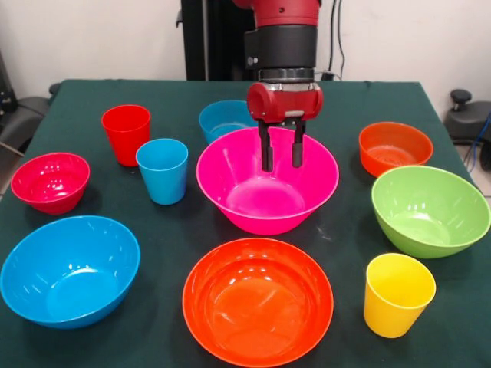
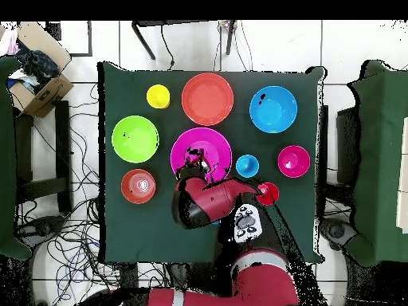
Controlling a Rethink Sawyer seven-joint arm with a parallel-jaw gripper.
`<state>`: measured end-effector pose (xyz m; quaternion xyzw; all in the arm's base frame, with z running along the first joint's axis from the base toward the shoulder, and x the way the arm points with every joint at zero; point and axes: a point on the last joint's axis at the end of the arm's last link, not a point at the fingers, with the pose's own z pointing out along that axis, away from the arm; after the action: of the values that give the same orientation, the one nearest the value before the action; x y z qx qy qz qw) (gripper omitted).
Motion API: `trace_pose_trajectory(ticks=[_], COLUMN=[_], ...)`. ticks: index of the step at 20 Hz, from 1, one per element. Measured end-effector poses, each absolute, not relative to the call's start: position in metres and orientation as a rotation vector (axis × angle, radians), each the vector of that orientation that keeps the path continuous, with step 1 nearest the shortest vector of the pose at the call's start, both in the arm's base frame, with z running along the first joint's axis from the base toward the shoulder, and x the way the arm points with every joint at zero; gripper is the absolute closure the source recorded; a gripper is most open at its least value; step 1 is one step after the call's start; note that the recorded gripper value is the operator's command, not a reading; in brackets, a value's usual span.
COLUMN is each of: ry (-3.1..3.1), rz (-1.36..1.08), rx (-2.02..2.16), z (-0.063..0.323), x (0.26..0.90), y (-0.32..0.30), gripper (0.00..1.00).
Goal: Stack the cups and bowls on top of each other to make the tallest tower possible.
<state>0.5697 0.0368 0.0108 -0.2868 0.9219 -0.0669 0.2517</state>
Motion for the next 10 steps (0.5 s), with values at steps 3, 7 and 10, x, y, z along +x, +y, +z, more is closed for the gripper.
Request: trace_pose_trajectory(ticks=[3,7,10], ry=[2.498,2.498,2.499], rz=[-0.187,-0.182,-0.177], rx=[-0.779,-0.787,-0.797], z=[0.018,0.022,0.025], x=[0.571,0.567,0.562], y=[0.037,0.042,0.048], gripper=[0.00,0.00,0.00])
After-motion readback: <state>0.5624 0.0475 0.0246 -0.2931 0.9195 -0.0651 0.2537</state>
